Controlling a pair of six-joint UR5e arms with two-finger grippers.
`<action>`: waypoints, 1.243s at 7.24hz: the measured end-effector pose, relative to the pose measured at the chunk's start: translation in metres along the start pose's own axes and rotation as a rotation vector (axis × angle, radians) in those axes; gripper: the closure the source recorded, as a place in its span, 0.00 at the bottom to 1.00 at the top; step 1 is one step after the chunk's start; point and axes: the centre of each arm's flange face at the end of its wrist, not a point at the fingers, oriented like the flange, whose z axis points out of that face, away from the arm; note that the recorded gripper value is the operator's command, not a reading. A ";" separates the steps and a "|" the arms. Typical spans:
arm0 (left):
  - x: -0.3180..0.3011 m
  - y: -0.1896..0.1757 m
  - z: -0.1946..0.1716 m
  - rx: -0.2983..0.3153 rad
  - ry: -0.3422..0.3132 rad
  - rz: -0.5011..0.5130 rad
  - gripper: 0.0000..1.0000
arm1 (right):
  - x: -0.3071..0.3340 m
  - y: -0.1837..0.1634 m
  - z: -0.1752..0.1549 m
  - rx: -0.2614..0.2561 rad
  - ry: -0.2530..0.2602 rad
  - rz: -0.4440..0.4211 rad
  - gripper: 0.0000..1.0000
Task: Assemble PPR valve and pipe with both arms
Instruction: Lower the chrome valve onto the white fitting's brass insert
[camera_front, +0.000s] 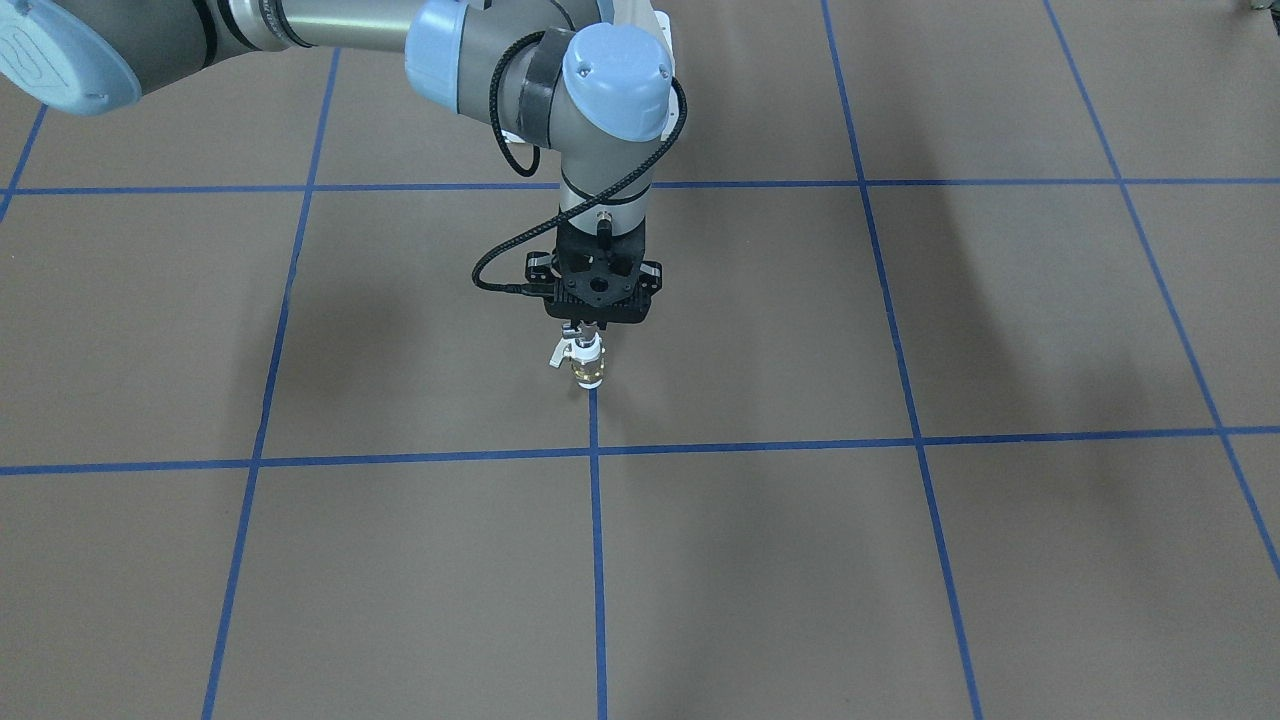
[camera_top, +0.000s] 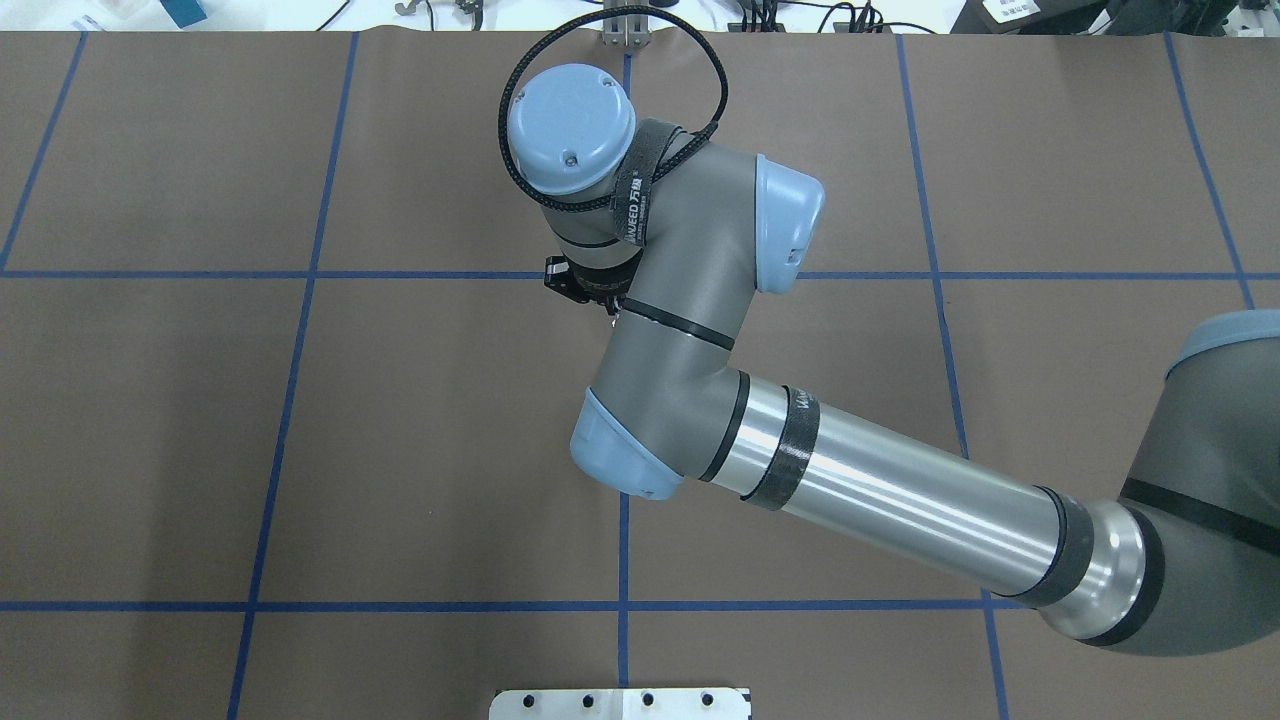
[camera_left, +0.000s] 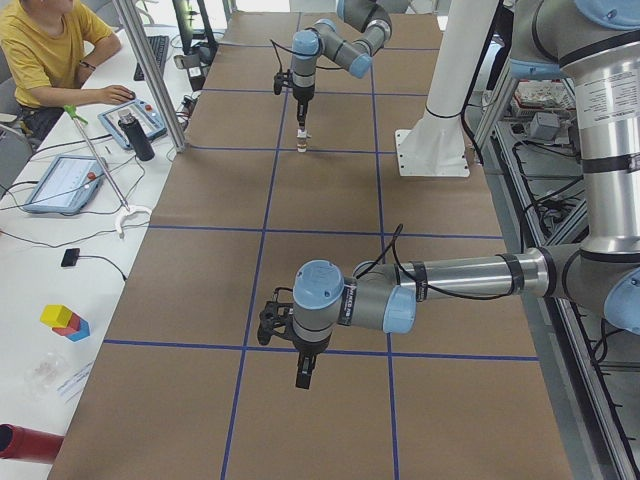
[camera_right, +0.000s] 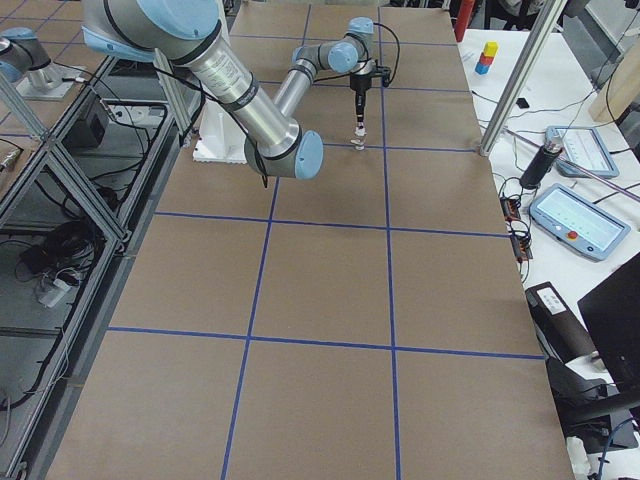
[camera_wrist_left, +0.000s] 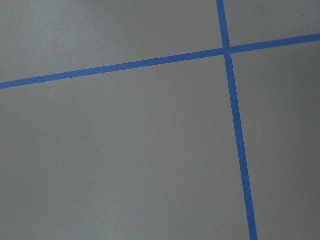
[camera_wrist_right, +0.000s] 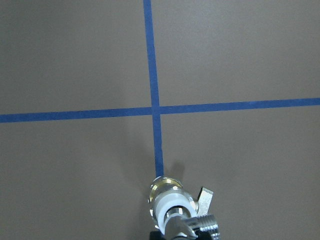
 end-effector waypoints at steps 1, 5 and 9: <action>0.000 0.000 0.000 0.000 0.000 0.001 0.00 | 0.001 0.000 0.001 -0.001 0.001 -0.003 0.92; 0.000 0.000 0.000 0.000 0.000 0.000 0.00 | 0.001 0.001 0.002 -0.001 -0.001 -0.013 0.26; 0.000 0.001 0.000 -0.001 0.000 0.001 0.00 | 0.001 0.001 0.003 -0.001 0.000 -0.014 0.01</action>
